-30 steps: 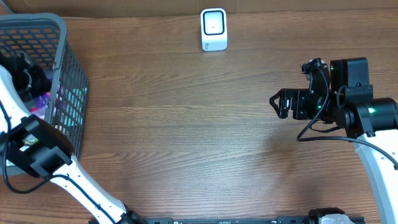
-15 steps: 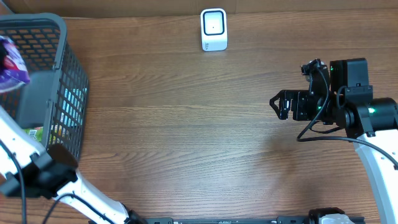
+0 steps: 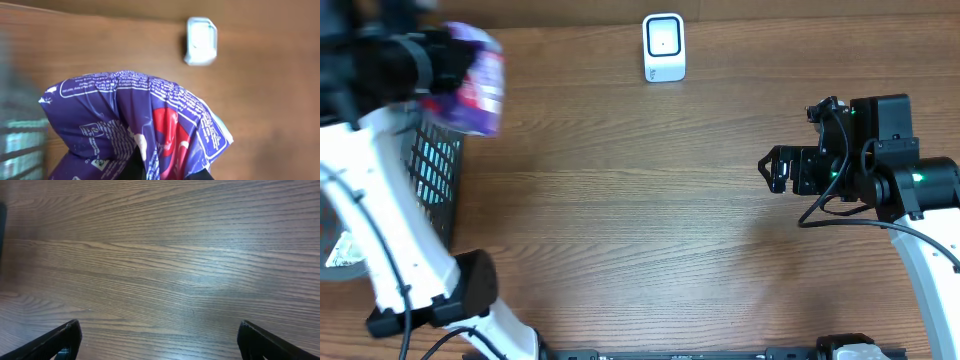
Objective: Scan the item barcode
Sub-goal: 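Lift the purple box out and place it on the table center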
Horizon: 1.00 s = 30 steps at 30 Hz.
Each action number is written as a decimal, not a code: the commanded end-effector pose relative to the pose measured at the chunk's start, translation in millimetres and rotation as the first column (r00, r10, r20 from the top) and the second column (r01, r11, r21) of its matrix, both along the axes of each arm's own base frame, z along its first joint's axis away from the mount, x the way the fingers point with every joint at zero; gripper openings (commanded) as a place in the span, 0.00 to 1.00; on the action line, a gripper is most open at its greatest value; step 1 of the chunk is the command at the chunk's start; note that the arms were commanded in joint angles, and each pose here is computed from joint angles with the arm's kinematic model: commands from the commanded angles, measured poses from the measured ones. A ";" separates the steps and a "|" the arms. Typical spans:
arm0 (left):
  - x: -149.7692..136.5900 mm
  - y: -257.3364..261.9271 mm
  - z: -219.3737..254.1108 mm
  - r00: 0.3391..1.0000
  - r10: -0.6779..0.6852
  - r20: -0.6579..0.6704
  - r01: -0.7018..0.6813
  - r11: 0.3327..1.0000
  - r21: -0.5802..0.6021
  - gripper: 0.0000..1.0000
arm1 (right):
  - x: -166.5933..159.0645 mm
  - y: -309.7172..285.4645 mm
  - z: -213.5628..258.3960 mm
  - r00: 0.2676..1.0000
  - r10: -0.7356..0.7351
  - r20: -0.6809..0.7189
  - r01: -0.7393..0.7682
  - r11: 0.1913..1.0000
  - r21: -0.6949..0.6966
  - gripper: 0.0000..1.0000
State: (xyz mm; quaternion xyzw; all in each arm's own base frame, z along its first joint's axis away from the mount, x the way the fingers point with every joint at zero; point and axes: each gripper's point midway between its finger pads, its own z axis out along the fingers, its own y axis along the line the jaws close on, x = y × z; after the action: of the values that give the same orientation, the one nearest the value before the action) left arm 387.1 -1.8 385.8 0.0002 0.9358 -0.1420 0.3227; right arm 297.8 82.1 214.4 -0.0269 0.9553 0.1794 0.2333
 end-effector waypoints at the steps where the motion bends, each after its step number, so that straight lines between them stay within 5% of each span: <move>1: 7.4 -39.0 -37.4 0.987 -0.113 -0.111 0.123 0.989 0.084 0.05 | 4.2 -1.6 8.4 0.999 -0.002 0.032 0.003 1.000 -0.013 1.00; 9: 12.6 -121.5 -157.3 0.875 -0.216 -0.434 0.274 0.959 0.076 0.04 | 2.6 -1.7 7.4 1.000 -0.002 0.024 0.003 1.000 -0.013 1.00; 15: 8.4 -148.5 -245.6 0.793 -0.174 -0.584 0.264 0.962 0.073 0.05 | 1.4 -1.8 6.8 1.000 -0.003 0.018 0.003 1.000 -0.014 1.00; 19: 12.7 -153.8 -289.0 0.803 -0.109 -0.586 0.218 0.969 0.119 0.48 | -0.4 -2.0 5.7 1.000 -0.003 0.009 0.003 1.000 -0.015 1.00; 21: 13.5 -154.9 -293.1 0.805 -0.107 -0.583 0.214 0.970 0.118 0.96 | -1.3 -2.1 5.1 1.000 -0.003 0.005 0.003 1.000 -0.016 1.00; 25: 21.8 -150.3 -268.8 0.832 -0.108 -0.543 0.201 0.973 0.114 1.00 | -1.9 -2.1 4.8 1.000 -0.003 0.002 0.003 1.000 -0.015 1.00; 30: 38.8 -121.3 -167.0 0.928 -0.082 -0.364 0.134 0.984 0.120 1.00 | -1.8 -2.2 4.9 1.000 -0.003 0.003 0.003 1.000 -0.016 1.00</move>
State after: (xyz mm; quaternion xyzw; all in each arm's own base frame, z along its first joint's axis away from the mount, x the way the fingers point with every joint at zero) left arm 404.2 -146.9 124.1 0.0660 0.9942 -0.0840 0.0138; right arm 292.7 79.9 210.9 -0.0234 0.9594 0.1735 0.2213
